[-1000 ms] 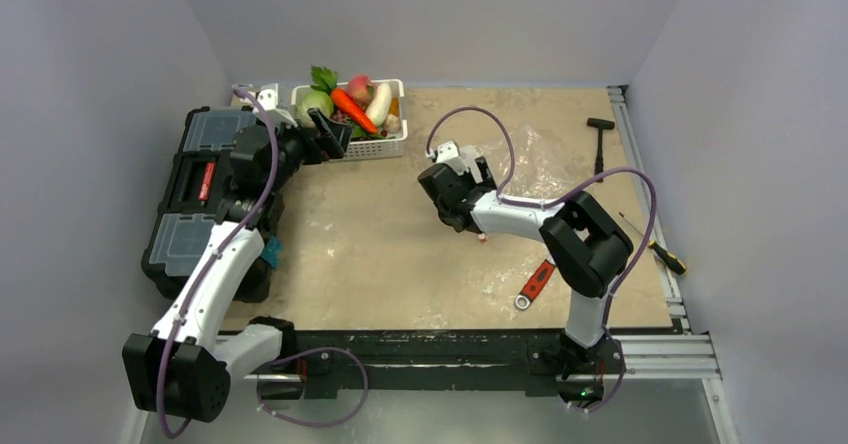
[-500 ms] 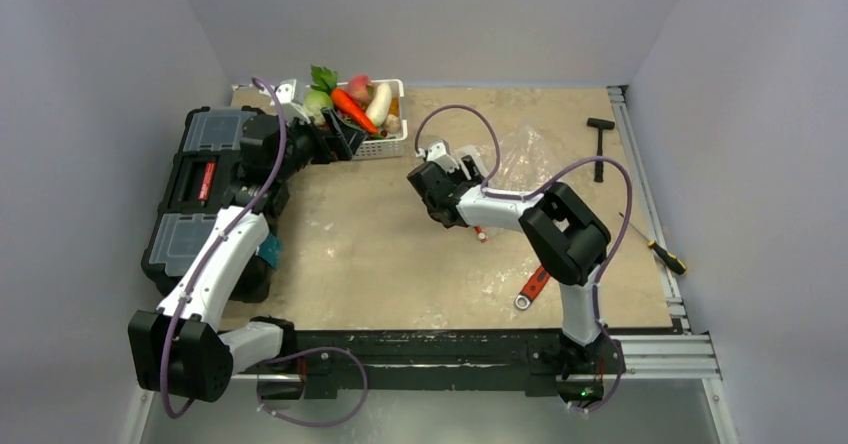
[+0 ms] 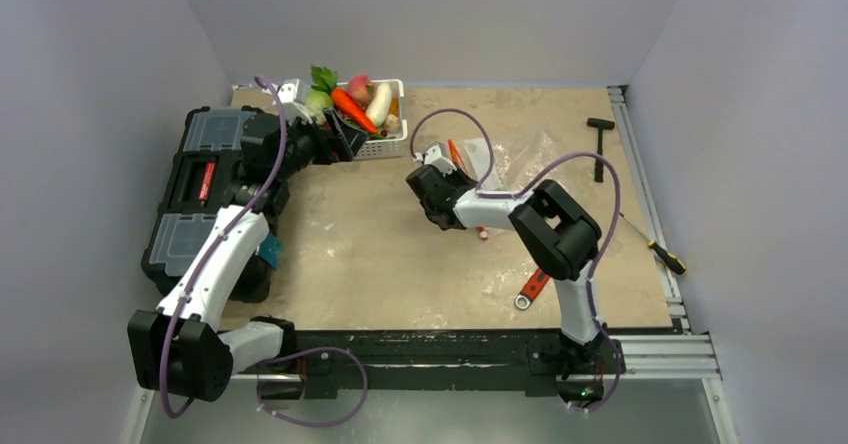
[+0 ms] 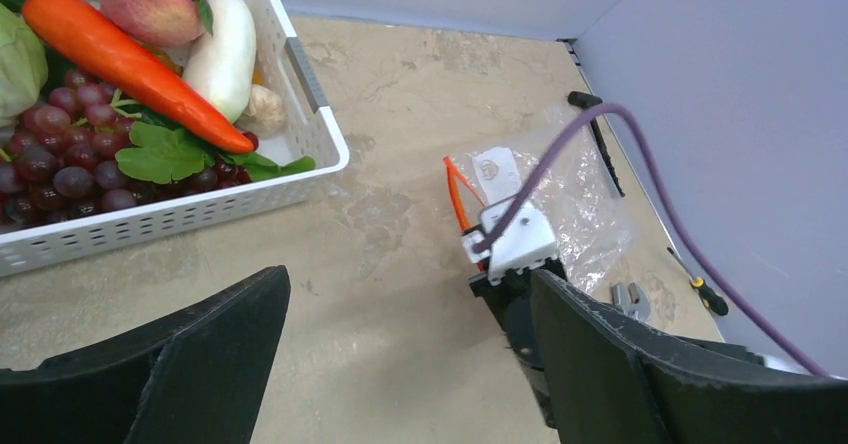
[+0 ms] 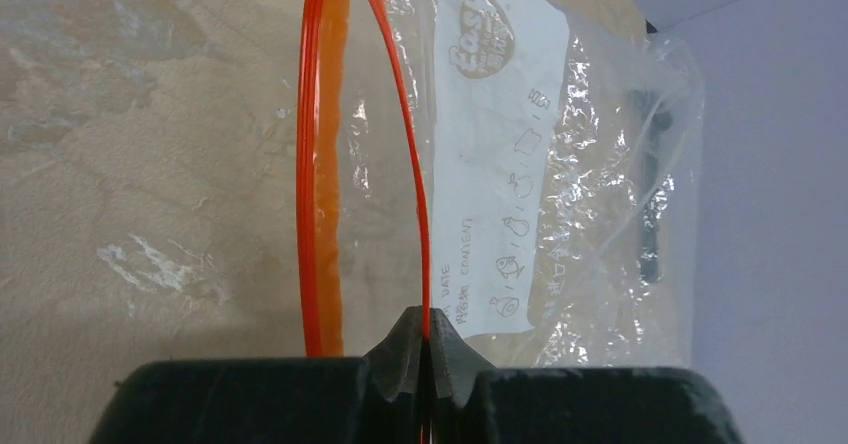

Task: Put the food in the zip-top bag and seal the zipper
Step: Pick up the zipper food storage bag at the center of the board, then open the zipper of the food storage bag.

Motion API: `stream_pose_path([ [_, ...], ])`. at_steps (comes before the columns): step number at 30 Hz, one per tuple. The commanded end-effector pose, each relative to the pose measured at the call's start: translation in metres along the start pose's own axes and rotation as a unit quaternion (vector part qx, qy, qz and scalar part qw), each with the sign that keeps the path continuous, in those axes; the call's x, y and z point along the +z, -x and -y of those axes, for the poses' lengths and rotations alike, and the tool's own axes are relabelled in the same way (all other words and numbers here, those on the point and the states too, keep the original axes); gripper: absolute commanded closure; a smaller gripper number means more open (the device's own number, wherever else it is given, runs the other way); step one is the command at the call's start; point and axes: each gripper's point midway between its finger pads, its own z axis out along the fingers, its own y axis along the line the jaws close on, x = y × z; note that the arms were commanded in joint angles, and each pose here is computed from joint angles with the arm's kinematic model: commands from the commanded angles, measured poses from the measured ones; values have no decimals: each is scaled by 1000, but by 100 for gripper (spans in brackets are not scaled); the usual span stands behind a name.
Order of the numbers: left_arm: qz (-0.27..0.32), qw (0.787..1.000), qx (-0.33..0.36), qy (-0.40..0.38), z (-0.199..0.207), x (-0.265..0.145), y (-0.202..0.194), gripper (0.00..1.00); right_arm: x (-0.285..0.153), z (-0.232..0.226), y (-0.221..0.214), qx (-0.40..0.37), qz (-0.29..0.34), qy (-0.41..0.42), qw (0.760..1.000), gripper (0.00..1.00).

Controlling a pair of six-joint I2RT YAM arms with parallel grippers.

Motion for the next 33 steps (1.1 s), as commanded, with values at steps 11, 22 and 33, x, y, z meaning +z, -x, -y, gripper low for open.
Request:
stream_pose_path([
  [11, -109, 978, -19, -178, 81, 27, -33, 12, -95, 79, 121, 416, 121, 394, 811, 100],
  [22, -182, 974, 31, -134, 93, 36, -85, 19, -149, 43, 140, 415, 138, 489, 755, 100],
  [33, -204, 975, 79, -43, 68, 36, -89, 49, -167, 50, 142, 425, 152, 454, 768, 100],
])
